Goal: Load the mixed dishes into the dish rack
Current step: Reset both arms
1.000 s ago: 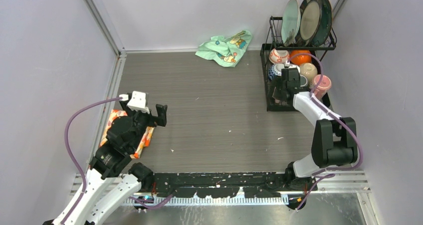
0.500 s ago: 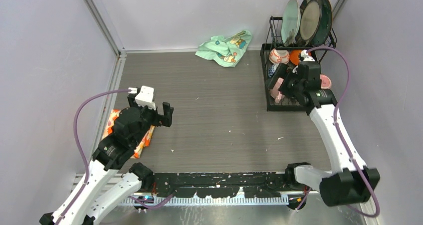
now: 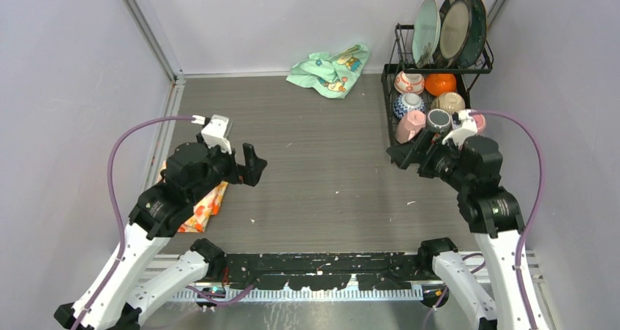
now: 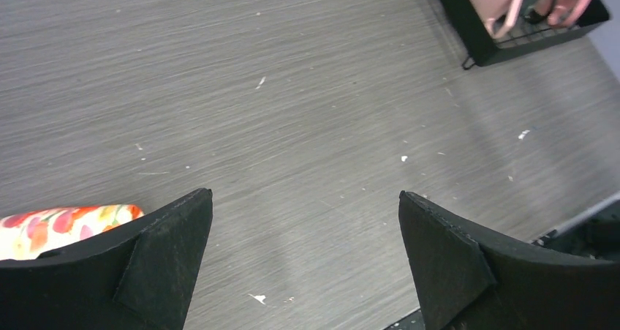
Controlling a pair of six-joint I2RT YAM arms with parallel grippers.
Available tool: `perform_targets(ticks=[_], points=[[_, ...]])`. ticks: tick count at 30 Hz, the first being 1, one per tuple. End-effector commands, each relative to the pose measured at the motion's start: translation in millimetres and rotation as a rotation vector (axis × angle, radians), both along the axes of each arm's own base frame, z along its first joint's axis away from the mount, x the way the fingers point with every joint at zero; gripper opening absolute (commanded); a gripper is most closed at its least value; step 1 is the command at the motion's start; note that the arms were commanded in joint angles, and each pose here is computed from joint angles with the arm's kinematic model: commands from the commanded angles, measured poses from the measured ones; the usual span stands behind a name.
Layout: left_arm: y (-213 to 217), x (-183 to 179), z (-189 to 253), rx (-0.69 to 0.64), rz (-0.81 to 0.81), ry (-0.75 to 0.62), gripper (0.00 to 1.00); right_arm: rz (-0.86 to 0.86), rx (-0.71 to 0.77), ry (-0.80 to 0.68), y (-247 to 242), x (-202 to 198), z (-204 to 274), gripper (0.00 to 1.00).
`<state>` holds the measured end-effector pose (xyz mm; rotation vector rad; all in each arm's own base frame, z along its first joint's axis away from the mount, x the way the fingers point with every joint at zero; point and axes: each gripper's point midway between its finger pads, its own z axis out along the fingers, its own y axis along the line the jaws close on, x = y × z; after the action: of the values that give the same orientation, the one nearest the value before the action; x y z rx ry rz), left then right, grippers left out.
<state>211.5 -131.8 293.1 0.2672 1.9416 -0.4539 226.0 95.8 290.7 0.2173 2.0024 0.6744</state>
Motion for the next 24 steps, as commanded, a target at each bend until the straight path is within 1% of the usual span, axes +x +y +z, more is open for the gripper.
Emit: perform_targets(ticks=[1,6,8,11,19,24], points=[[-13,-15,16,-0.103,-0.085,-0.044,1.00,0.126,0.077,-0.052,20,-25,2,1.00],[-13,-15,14,-0.147,-0.080,-0.091,1.00,0.085,0.155,-0.115,19,-31,9,1.00],[-11,-13,10,-0.146,-0.058,-0.078,1.00,0.068,0.170,-0.135,18,-31,16,1.00],[-12,-15,4,-0.130,-0.065,-0.043,1.00,0.063,0.181,-0.151,17,-31,24,1.00],[-10,-16,-6,-0.135,-0.061,-0.055,1.00,0.071,0.181,-0.122,20,-24,21,1.00],[-6,-13,-14,-0.092,-0.044,-0.032,1.00,0.069,0.193,-0.100,22,-20,17,1.00]])
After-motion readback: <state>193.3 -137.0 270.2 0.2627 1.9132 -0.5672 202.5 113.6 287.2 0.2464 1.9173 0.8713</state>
